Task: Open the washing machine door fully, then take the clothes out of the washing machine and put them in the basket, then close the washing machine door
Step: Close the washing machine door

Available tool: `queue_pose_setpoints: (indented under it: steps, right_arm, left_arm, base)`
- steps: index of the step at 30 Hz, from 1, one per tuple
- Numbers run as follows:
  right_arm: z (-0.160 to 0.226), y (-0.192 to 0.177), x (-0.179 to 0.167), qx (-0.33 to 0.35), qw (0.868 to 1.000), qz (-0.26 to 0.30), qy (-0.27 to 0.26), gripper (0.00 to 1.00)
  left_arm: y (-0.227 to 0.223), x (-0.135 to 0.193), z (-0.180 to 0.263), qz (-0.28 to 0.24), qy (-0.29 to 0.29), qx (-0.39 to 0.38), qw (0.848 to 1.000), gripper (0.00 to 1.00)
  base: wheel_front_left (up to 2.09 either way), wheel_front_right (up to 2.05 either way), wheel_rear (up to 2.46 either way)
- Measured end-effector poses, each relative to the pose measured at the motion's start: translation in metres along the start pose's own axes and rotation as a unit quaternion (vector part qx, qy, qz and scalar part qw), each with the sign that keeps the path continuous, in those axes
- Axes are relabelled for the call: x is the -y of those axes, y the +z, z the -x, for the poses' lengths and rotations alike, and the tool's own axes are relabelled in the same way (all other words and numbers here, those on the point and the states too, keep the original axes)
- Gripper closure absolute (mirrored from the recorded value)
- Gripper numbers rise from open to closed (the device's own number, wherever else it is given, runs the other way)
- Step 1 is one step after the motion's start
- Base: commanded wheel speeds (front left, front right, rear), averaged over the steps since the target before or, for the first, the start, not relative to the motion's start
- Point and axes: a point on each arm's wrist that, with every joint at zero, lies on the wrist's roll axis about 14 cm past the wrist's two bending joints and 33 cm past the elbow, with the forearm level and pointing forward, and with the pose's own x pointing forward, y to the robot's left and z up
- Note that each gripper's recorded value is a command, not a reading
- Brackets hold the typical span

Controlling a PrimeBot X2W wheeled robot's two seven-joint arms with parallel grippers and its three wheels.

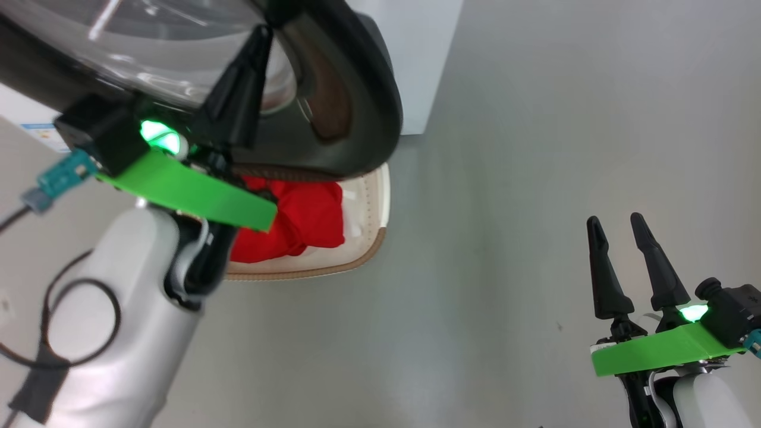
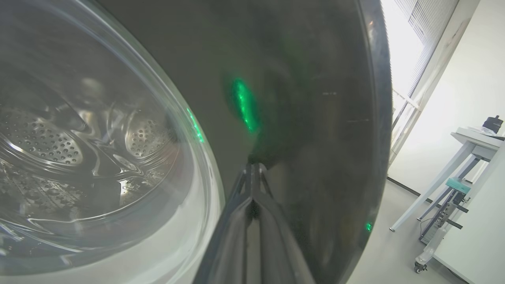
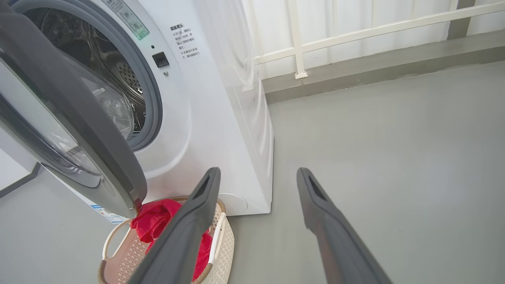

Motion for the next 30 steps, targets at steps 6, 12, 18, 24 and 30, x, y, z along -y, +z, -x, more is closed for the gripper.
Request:
queue_pose_setpoints:
  steps: [6,12,18,24,30]
  right_arm:
    - [0.007,0.002,0.013,0.001,1.000,0.003,-0.020,0.00]
    - [0.012,0.006,0.020,0.004,1.000,0.005,-0.030,0.00]
    - [0.013,0.011,0.020,0.012,0.999,0.005,-0.031,0.00]
    - [0.012,0.016,0.015,0.019,1.000,0.004,-0.024,0.00]
    - [0.012,0.020,0.008,0.024,1.000,0.008,-0.013,0.00]
  left_arm:
    - [-0.001,-0.010,-0.024,0.006,0.008,0.006,1.000,1.00]
    - [-0.009,-0.011,-0.037,0.006,0.008,-0.003,1.000,1.00]
    - [-0.008,-0.011,-0.035,0.003,0.012,-0.007,1.000,1.00]
    - [-0.010,-0.015,-0.019,0.002,0.027,-0.016,1.000,1.00]
    - [-0.024,-0.029,0.019,0.008,0.066,-0.040,0.997,1.00]
  base:
    - [0.00,0.00,0.00]
    - [0.00,0.00,0.00]
    - [0.00,0.00,0.00]
    - [0.00,0.00,0.00]
    - [0.00,0.00,0.00]
